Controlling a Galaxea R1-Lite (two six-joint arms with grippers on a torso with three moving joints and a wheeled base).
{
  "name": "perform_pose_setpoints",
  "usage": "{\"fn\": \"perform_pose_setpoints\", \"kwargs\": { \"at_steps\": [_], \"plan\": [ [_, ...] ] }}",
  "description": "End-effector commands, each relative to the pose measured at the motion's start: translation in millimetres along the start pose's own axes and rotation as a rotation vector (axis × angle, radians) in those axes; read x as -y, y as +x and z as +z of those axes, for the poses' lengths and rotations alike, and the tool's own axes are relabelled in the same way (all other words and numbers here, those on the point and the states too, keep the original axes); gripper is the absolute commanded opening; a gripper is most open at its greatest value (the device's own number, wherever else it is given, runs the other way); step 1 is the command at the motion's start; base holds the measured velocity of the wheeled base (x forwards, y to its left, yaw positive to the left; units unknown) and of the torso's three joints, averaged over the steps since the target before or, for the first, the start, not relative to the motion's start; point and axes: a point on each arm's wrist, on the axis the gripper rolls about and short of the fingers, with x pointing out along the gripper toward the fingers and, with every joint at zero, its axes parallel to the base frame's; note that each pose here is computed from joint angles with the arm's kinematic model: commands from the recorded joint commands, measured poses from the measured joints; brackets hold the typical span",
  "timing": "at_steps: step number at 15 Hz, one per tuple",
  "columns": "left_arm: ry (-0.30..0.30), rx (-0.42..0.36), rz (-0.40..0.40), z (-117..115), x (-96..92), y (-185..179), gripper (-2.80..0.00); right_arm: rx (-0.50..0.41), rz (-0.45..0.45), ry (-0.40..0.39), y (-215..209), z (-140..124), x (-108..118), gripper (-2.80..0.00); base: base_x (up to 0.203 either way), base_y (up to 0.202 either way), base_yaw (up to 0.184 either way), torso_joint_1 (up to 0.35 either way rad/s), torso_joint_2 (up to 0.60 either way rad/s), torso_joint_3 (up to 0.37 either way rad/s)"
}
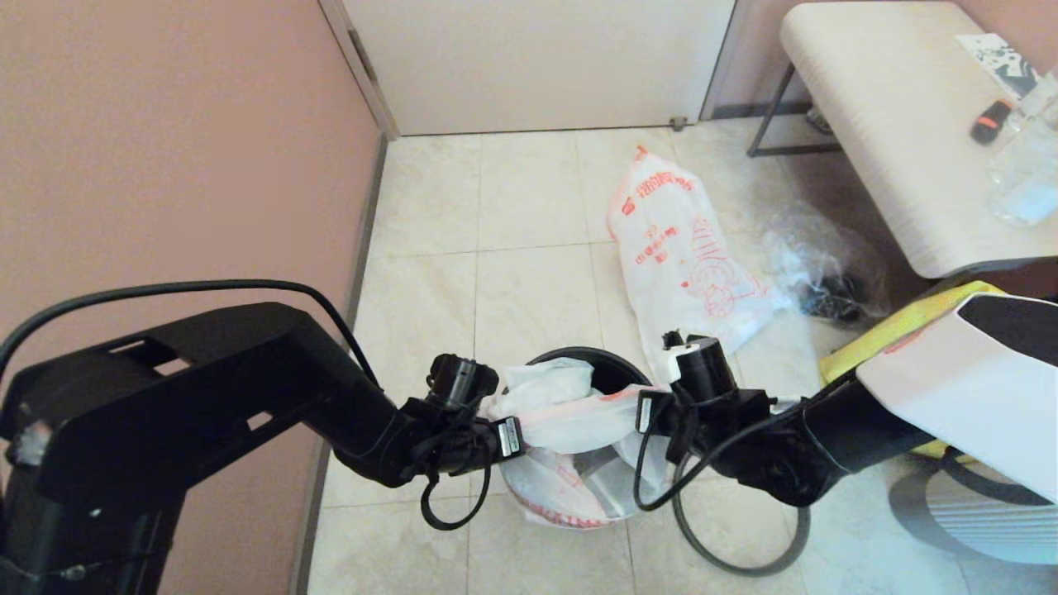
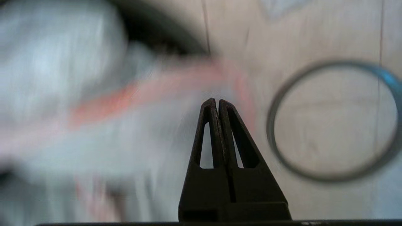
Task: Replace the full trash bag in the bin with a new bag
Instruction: Put the new garbage bag on the trash can
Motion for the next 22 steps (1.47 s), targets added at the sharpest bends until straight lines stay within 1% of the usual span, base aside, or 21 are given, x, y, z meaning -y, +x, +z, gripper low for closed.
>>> {"fn": "perform_pose_setpoints", "kwargs": {
  "at_steps": [1, 3, 5, 6, 8, 11, 14, 16, 20, 22],
  "plan": [
    [-0.006, 0.011, -0.005, 2.2, 1.3, -0.2, -2.8, -0.002, 0.033, -0.014, -20.7, -1.1, -7.6, -2.8, 0.0, 0.0, 0.0, 0.0, 0.0, 0.0],
    [-0.008, 0.012, -0.006, 2.7, 1.6, -0.6, -2.8, -0.028, 0.055, -0.04, -23.9, -12.6, -16.3, -2.8, 0.0, 0.0, 0.0, 0.0, 0.0, 0.0],
    [-0.008, 0.013, -0.007, 2.8, 1.7, -0.9, -2.8, -0.063, 0.061, -0.069, -16.5, -30.2, -23.6, -2.8, 0.0, 0.0, 0.0, 0.0, 0.0, 0.0],
    [-0.007, 0.01, -0.004, 2.2, 1.3, -0.6, -2.8, -0.039, 0.081, -0.059, -13.2, -29.9, -28.2, -2.8, 0.0, 0.0, 0.0, 0.0, 0.0, 0.0],
    [-0.007, 0.008, -0.003, 1.7, 1.0, 0.0, -2.8, 0.027, 0.117, -0.031, -10.2, -20.9, -35.0, -2.8, 0.0, 0.0, 0.0, 0.0, 0.0, 0.0],
    [-0.005, 0.007, -0.003, 1.5, 0.8, 0.3, -2.8, 0.02, 0.113, -0.042, -7.0, -24.0, -35.2, -2.8, 0.0, 0.0, 0.0, 0.0, 0.0, 0.0],
    [-0.007, 0.005, -0.003, 1.3, 0.8, -0.6, -2.8, -0.001, 0.097, -0.077, 11.8, -36.6, -36.6, -2.8, 0.0, 0.0, 0.0, 0.0, 0.0, 0.0],
    [-0.001, 0.001, -0.009, -1.0, 3.8, -2.2, -2.8, 0.016, 0.092, -0.066, 23.7, -33.3, -37.8, -2.8, 0.0, 0.0, 0.0, 0.0, 0.0, 0.0],
    [0.011, -0.022, -0.005, -8.5, 5.1, -2.6, -2.8, 0.094, 0.087, -0.039, 41.4, -7.3, -37.0, -2.8, 0.0, 0.0, 0.0, 0.0, 0.0, 0.0],
    [0.013, -0.028, 0.0, -10.2, 4.5, -1.5, -2.8, 0.108, 0.088, -0.032, 43.5, -2.8, -37.6, -2.8, 0.0, 0.0, 0.0, 0.0, 0.0, 0.0]
  ]
}}
